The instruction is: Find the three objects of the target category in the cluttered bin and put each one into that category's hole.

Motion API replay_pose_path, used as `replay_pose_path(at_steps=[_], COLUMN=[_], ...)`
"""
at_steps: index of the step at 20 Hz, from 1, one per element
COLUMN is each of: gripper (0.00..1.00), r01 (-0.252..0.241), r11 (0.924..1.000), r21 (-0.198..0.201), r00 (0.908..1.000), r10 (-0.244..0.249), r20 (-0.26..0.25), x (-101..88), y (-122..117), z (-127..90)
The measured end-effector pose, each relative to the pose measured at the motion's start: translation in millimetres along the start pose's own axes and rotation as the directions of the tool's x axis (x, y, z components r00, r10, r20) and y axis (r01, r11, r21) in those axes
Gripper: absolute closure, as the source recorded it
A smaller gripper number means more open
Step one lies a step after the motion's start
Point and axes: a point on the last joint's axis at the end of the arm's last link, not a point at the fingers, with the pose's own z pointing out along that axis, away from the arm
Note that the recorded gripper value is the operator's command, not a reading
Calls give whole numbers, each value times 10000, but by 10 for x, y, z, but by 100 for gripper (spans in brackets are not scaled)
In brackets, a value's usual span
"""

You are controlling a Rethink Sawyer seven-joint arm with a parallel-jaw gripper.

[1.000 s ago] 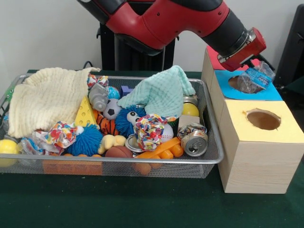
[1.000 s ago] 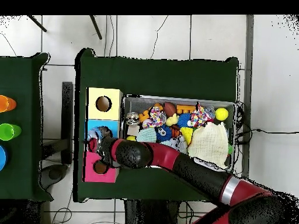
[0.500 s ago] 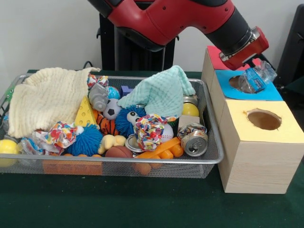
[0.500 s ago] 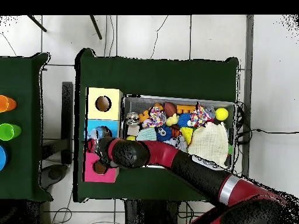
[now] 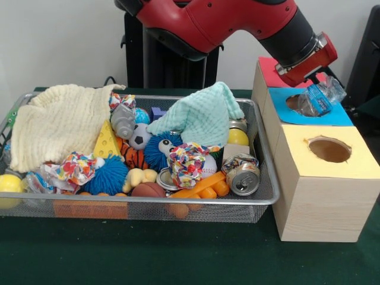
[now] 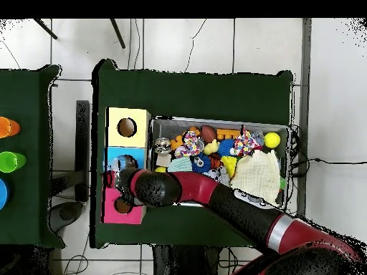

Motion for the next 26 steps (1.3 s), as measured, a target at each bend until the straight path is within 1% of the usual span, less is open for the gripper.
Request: replay_pose_path(at_steps=[1,8,12,21,24,25,26], gripper=[0,0,0,0,0,0,0], r01=[7,129,307,450,616,906,1011], r11=[10000,9999,9995,9986,9969,9923,9901], r21=[-20,8,123,280,482,840,972], r00=[10000,9999,9995,9990,9981,9959,9948], r10=[-7,-129,-307,-450,-615,-898,-997], r20=[-28,-16,-8,-8,-30,-132,-190], x=[-4,-2,5,5,8,8,6], y=[12,29,45,62,90,138,157], z=[-2,-2,0,-1,7,24,31])
